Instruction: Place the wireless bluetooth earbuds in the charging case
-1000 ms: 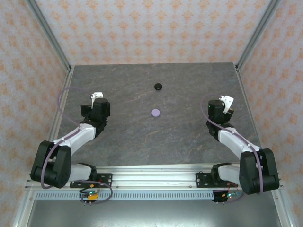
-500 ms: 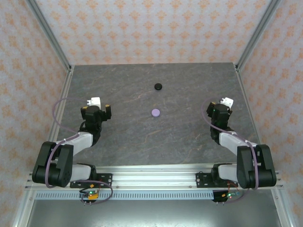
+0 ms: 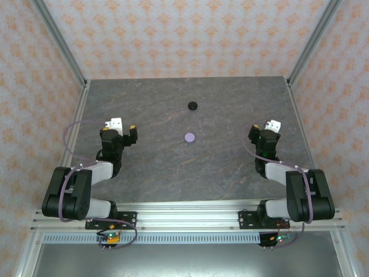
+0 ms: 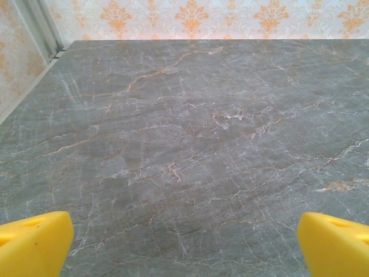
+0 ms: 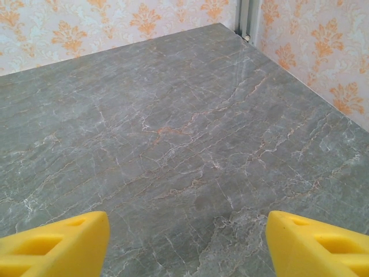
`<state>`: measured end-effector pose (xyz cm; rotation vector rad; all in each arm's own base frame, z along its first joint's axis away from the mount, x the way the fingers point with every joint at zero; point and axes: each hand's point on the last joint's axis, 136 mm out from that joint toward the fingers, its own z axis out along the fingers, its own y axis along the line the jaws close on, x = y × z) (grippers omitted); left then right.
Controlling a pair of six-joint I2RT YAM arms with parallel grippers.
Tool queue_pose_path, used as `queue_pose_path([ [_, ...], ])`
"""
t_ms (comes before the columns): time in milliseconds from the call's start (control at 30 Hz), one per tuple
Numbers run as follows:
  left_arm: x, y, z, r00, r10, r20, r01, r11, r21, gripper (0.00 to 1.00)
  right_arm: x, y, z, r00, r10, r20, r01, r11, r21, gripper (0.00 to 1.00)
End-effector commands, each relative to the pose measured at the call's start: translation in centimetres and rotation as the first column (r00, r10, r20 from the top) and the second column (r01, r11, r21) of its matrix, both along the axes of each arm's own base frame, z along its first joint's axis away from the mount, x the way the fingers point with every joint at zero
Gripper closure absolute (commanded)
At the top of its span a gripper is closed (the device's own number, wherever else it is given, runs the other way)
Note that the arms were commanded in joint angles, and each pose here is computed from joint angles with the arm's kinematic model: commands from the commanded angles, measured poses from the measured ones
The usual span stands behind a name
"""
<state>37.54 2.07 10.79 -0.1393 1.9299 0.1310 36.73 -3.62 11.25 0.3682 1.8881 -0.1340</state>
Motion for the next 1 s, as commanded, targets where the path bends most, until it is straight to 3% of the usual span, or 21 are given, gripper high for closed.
queue_pose_path([
  [0, 0.3, 0.1, 0.3, 0.999, 0.002, 0.042, -0.002, 1.0, -0.011, 0.0, 0.2, -0.2, 0.6, 0.999, 0.001, 0.042, -0.001, 1.0, -0.008, 0.24],
  [333, 1.0, 0.0, -1.0, 1.0, -0.003, 0.021, 0.003, 1.0, -0.006, 0.0, 1.2, 0.2, -1.2, 1.0, 0.024, 0.016, -0.024, 1.0, -0.012, 0.19],
  [433, 1.8, 0.2, -1.2, 1.0, 0.014, -0.026, -0.014, 1.0, 0.001, 0.0, 1.9, -0.2, -2.1, 1.0, -0.003, -0.02, 0.002, 1.0, -0.02, 0.0],
  [967, 1.8, 0.5, -1.4, 0.998, 0.035, -0.044, -0.034, 0.999, 0.012, 0.0, 2.2, -0.2, -2.1, 0.999, -0.002, -0.038, 0.001, 1.0, -0.018, 0.01],
])
